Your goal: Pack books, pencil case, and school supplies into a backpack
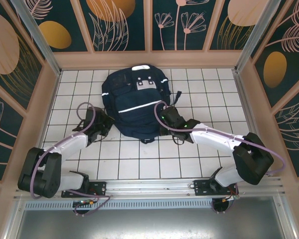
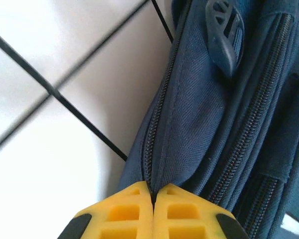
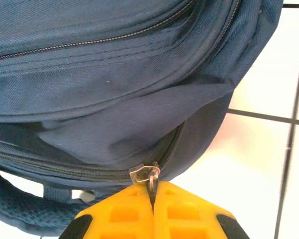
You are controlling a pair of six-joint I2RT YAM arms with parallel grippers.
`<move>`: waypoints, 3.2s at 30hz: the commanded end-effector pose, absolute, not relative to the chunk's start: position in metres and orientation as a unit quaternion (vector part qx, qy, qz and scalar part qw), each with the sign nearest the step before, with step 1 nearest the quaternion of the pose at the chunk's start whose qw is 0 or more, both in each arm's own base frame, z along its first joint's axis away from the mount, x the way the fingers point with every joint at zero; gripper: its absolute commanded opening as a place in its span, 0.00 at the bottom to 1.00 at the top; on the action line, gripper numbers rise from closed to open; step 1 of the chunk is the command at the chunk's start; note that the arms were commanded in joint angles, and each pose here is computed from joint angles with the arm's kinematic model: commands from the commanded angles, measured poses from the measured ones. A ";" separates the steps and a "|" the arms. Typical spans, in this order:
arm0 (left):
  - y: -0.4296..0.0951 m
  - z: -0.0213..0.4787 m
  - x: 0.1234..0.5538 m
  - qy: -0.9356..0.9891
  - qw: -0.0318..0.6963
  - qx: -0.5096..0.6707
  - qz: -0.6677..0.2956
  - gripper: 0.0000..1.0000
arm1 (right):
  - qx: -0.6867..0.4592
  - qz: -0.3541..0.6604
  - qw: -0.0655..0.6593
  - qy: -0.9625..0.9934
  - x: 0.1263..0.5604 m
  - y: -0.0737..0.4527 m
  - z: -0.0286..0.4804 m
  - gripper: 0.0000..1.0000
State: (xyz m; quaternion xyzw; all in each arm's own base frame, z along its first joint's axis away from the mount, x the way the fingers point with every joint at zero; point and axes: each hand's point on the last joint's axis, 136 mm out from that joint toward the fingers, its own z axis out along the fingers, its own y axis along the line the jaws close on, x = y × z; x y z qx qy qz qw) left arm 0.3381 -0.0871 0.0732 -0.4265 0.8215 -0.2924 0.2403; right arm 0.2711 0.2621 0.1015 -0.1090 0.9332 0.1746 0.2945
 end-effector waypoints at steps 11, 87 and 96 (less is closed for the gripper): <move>-0.079 0.102 0.336 0.847 0.233 -0.389 -0.278 0.63 | -0.137 0.189 0.315 0.920 0.277 0.310 0.113 0.00; -0.221 0.168 0.291 0.877 0.236 -0.271 -0.321 0.94 | 0.032 0.104 0.408 0.907 0.431 0.148 0.135 0.57; -0.092 0.184 0.332 0.892 0.366 -0.262 -0.044 0.98 | 0.089 0.057 0.513 0.852 0.379 0.086 0.204 0.99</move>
